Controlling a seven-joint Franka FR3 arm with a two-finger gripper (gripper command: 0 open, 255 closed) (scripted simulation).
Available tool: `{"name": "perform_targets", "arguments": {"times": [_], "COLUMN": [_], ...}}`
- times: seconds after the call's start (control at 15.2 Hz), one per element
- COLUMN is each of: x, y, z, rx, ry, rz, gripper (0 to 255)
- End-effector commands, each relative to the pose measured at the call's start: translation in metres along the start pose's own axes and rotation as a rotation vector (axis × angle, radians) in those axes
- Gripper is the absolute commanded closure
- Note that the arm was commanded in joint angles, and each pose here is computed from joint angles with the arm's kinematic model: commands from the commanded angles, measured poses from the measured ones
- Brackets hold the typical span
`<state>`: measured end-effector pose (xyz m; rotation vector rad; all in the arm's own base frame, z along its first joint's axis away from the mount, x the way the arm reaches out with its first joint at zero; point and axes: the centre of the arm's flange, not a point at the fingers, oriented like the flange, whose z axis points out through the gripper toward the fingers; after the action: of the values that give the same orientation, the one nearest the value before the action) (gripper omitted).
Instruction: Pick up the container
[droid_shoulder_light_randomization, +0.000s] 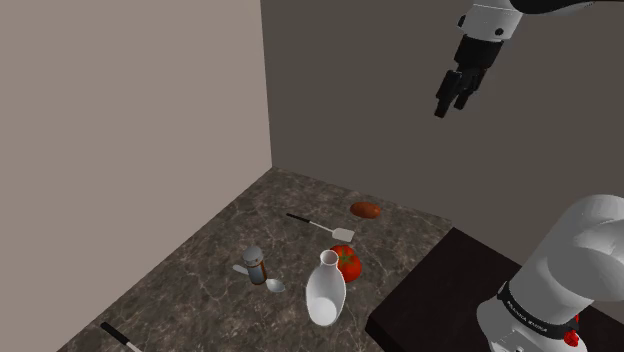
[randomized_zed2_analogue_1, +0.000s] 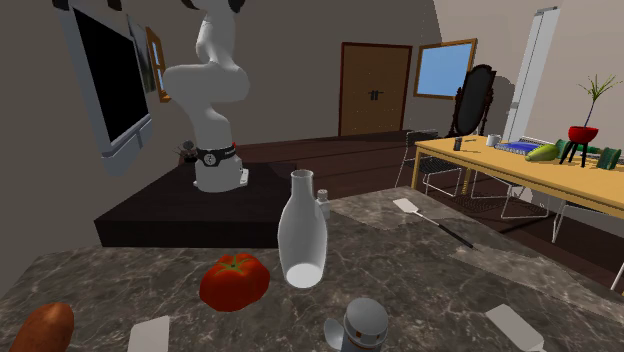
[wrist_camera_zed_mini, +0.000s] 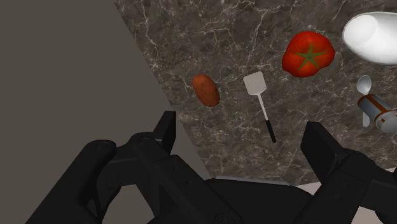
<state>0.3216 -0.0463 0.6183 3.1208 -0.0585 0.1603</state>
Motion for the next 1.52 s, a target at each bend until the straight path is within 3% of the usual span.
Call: {"name": "perform_targets", "arguments": {"times": [0.0, 1.45], "x": [0.000, 0.088], "y": [0.000, -0.220], "z": [0.000, 0.179], "rx": [0.000, -0.037], "ry": [0.000, -0.053], "rz": [0.000, -0.030], "gripper": [0, 0]}}
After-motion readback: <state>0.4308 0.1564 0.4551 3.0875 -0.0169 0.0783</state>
